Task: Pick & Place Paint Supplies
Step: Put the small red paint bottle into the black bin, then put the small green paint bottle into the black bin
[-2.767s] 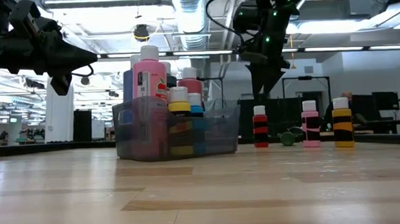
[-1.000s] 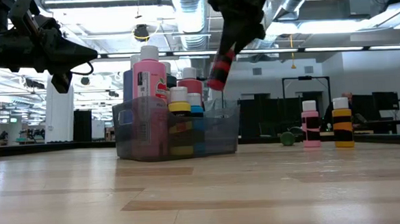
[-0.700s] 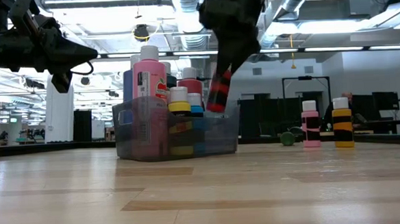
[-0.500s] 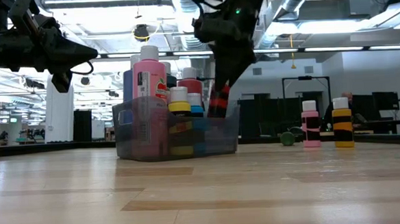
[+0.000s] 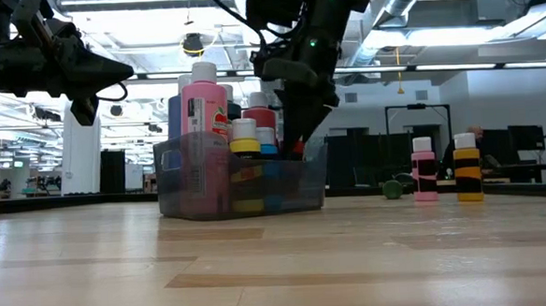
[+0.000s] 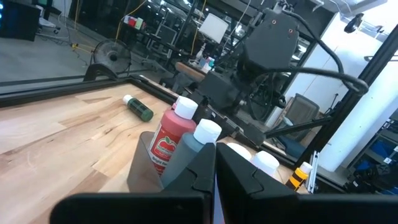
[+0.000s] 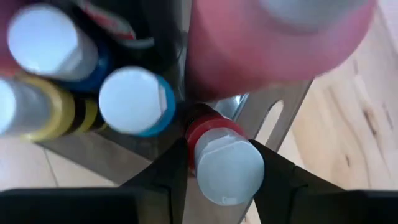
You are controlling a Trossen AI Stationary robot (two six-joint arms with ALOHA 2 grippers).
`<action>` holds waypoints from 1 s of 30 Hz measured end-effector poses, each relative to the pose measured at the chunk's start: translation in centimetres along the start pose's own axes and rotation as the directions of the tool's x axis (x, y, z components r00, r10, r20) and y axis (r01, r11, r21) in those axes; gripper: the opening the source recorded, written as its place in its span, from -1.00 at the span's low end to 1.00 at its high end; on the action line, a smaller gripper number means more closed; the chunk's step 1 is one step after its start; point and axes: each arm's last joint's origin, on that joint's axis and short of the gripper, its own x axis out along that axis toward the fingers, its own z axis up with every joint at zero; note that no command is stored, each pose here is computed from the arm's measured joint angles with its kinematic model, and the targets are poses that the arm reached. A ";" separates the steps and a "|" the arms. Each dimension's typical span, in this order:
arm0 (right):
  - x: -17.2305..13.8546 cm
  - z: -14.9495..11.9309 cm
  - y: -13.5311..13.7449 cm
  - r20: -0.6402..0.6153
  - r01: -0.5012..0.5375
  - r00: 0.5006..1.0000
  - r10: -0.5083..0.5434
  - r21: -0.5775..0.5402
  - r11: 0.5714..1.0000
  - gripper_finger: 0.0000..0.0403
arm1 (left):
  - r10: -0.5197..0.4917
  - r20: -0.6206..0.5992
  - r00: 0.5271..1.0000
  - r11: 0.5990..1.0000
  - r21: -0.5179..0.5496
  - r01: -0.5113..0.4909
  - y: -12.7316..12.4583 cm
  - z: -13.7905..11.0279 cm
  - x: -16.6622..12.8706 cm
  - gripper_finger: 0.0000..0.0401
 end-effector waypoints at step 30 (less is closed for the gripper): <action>-6.6 1.6 -5.6 0.088 0.032 0.995 -0.043 0.128 0.991 0.07 | -0.010 0.020 1.000 1.000 -0.002 0.010 -0.1 0.2 0.0 -0.98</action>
